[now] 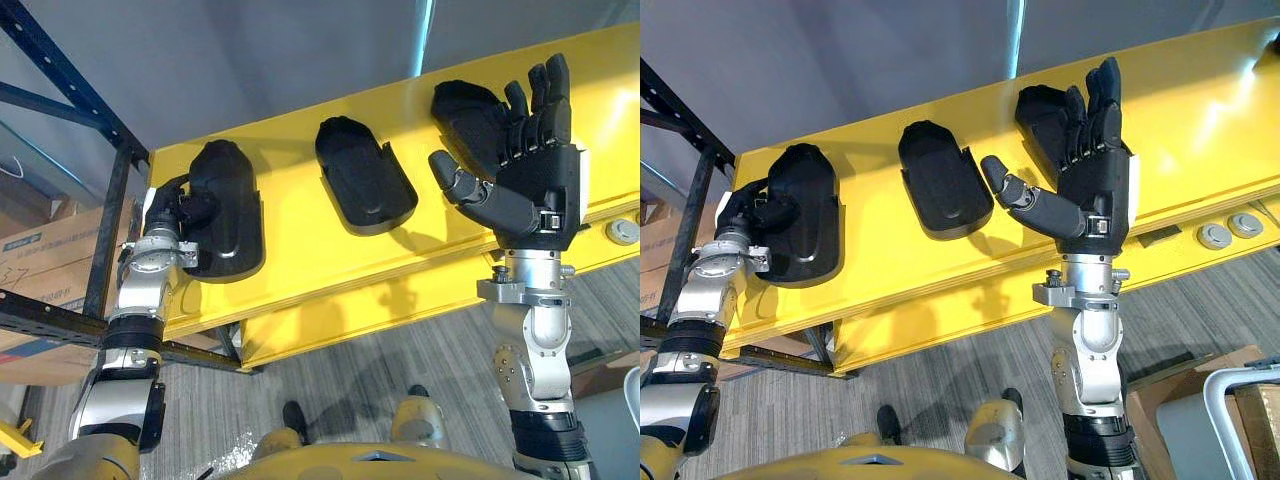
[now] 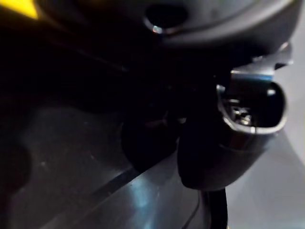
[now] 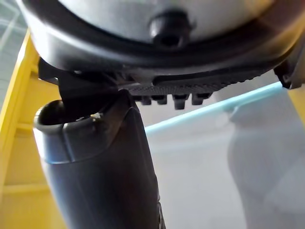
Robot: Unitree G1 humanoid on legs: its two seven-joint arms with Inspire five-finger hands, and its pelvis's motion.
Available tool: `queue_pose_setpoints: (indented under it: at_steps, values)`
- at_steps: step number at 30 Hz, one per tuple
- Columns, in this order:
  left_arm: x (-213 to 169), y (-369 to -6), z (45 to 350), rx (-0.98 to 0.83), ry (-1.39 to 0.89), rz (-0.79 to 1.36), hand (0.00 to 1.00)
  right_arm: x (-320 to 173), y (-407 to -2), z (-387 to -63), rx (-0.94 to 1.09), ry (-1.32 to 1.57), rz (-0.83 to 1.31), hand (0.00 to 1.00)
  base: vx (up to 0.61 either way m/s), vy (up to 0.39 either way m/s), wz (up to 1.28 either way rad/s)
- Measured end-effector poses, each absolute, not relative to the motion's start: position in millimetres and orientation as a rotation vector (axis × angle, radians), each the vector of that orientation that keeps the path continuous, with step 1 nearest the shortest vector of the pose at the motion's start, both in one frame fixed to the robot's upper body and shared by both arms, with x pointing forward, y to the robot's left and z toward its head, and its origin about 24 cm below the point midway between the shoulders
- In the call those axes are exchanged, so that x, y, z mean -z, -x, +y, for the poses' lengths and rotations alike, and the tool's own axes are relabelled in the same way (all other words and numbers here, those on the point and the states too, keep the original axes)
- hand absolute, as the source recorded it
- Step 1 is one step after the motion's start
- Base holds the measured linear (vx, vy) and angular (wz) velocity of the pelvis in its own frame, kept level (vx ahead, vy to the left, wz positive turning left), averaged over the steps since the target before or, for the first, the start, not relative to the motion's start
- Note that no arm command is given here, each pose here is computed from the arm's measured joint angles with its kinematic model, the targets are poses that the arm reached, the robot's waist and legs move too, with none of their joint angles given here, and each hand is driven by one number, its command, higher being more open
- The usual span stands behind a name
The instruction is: Walk over and take three plastic housings, then place them on the shelf
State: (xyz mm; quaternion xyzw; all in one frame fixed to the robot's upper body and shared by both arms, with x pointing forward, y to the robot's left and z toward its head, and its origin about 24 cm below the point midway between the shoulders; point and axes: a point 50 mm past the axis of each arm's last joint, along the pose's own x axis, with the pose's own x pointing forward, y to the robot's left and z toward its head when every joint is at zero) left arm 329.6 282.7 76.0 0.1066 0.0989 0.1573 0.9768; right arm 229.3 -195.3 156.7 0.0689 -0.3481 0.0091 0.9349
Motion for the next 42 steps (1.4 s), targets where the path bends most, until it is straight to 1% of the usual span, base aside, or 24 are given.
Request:
queue_pose_setpoints:
  at_steps: [3, 8, 11, 17, 20, 21, 23, 24, 25, 26, 27, 29, 31, 33, 36, 38, 42]
  values:
    - [-74.9, -330.5, 280.8, -0.313, -0.143, 0.210, 1.00, -156.7, -229.3, -194.9, -0.019, -0.142, -0.713, 1.00, 0.00, 0.009, -0.03]
    - [-60.2, -329.5, 275.3, -0.358, 0.147, 0.267, 1.00, -152.0, -231.7, -195.1, 0.000, -0.152, -0.690, 1.00, 0.00, 0.000, 0.01]
    - [-56.1, -329.1, 272.4, -0.400, 0.256, 0.274, 1.00, -151.2, -232.5, -193.8, 0.001, -0.157, -0.686, 1.00, 0.00, 0.000, 0.00]
    - [-52.7, -329.3, 269.4, -0.431, 0.298, 0.249, 1.00, -151.0, -232.9, -192.8, 0.021, -0.180, -0.689, 1.00, 0.00, 0.000, 0.00]
    - [-62.7, -332.6, 263.8, -0.416, 0.329, 0.172, 1.00, -148.7, -233.4, -190.9, 0.028, -0.200, -0.683, 1.00, 0.00, 0.000, 0.00]
    - [-77.6, -335.1, 259.9, -0.390, 0.346, 0.105, 1.00, -147.1, -234.1, -191.0, 0.027, -0.199, -0.676, 1.00, 0.00, 0.000, 0.00]
    - [-121.4, -335.8, 253.6, -0.326, 0.368, -0.106, 1.00, -142.6, -235.9, -188.6, -0.001, -0.194, -0.655, 1.00, 0.00, 0.000, 0.00]
    - [-133.8, -334.4, 252.2, -0.313, 0.371, -0.168, 1.00, -141.3, -236.3, -187.3, -0.013, -0.192, -0.647, 1.00, 0.00, 0.000, 0.00]
    - [-157.6, -329.6, 249.3, -0.293, 0.358, -0.295, 1.00, -138.9, -237.0, -184.9, -0.040, -0.188, -0.627, 1.00, 0.00, 0.000, 0.00]
    - [-169.1, -326.3, 247.7, -0.285, 0.350, -0.355, 1.00, -137.5, -237.5, -183.9, -0.055, -0.189, -0.613, 1.00, 0.00, 0.000, 0.00]
    - [-188.7, -318.8, 245.8, -0.287, 0.306, -0.463, 1.00, -134.4, -239.1, -181.6, -0.085, -0.201, -0.581, 1.00, 0.00, 0.000, 0.00]
    - [-213.2, -305.4, 241.5, -0.307, 0.217, -0.612, 1.00, -128.5, -242.0, -174.5, -0.138, -0.203, -0.523, 1.00, -0.02, -0.010, 0.11]
    - [-220.4, -295.8, 238.9, -0.323, 0.155, -0.676, 1.00, -122.1, -244.3, -167.9, -0.190, -0.191, -0.472, 1.00, -0.02, -0.011, 0.13]
    - [-216.0, -287.8, 238.5, -0.348, 0.083, -0.688, 1.00, -114.2, -248.6, -160.9, -0.237, -0.174, -0.411, 1.00, -0.02, -0.013, 0.18]
    - [-191.8, -276.4, 233.2, -0.369, 0.047, -0.636, 1.00, -100.4, -258.9, -150.0, -0.283, -0.159, -0.318, 1.00, -0.02, -0.018, 0.38]
    - [-170.0, -262.2, 224.8, -0.343, 0.068, -0.578, 1.00, -101.8, -265.8, -144.7, -0.288, -0.150, -0.307, 1.00, -0.02, -0.011, 0.45]
    - [-143.2, -243.0, 209.8, -0.271, 0.041, -0.490, 1.00, -103.7, -280.5, -136.5, -0.272, -0.133, -0.291, 1.00, -0.01, -0.014, 0.34]
